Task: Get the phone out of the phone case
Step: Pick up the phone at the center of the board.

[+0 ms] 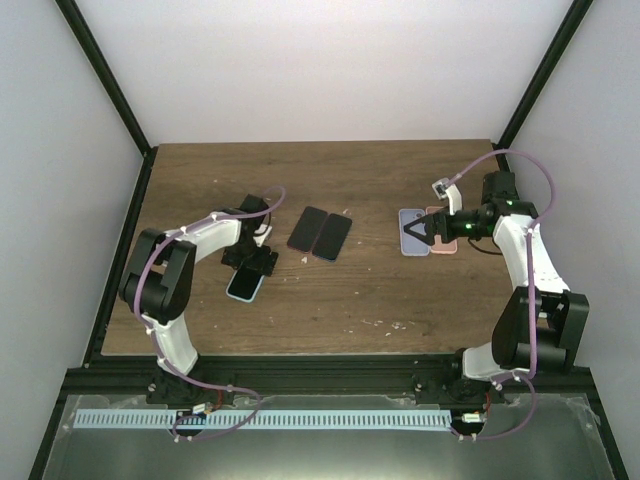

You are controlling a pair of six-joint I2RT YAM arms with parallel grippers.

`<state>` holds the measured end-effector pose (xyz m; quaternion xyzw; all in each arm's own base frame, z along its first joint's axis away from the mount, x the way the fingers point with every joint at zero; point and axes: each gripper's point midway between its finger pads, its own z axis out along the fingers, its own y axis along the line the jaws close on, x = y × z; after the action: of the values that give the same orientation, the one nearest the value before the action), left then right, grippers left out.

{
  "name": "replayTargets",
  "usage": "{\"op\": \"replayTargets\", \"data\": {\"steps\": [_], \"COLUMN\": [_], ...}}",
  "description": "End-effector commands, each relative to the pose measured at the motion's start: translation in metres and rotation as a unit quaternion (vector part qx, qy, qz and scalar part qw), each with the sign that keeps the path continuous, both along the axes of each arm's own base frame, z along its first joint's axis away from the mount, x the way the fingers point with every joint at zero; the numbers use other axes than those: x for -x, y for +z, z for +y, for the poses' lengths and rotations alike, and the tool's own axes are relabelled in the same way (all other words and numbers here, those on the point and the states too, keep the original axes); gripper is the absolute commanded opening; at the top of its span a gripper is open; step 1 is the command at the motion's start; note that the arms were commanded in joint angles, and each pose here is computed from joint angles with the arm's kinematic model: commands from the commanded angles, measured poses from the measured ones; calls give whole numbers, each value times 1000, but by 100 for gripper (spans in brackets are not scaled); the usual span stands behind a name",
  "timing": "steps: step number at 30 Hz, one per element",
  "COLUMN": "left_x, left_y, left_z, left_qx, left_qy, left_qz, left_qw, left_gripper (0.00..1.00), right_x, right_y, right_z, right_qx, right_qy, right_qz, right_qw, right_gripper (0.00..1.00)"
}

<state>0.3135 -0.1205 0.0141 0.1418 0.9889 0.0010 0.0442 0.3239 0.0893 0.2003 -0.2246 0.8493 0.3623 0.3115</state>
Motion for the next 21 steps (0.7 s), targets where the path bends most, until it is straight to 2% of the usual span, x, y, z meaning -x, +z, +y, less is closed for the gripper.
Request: {"op": "replayTargets", "data": {"steps": [1, 3, 6, 9, 13, 16, 21], "left_x": [13, 10, 5, -1, -5, -7, -9], "left_y": [-7, 3, 26, 54, 97, 137, 196], "left_z": [19, 18, 6, -10, -38, -67, -122], "left_qx": [-82, -89, -60, -5, 78, 157, 289], "left_qy": [27, 36, 52, 72, 101, 121, 153], "left_qz": [22, 6, -23, -57, -115, -178, -264], "left_qw": [996, 995, 997, 996, 985, 964, 907], "left_gripper": [88, 82, 70, 60, 55, 55, 55], "right_x": [-10, -11, -12, -11, -7, 0, 12], "right_y": [11, 11, 14, 20, 32, 39, 51], "right_z": [-9, -12, -12, -10, 0, 16, 58], "right_qx": [26, 38, 45, 38, 19, -4, -15], "right_qy": [-16, -21, -21, -15, 5, 27, 71], "right_qz": [-33, -41, -50, -57, -65, -60, -59], "right_qw": [999, 998, 998, 998, 998, 998, 996], "right_gripper": [90, 89, 87, 85, 84, 84, 82]}}
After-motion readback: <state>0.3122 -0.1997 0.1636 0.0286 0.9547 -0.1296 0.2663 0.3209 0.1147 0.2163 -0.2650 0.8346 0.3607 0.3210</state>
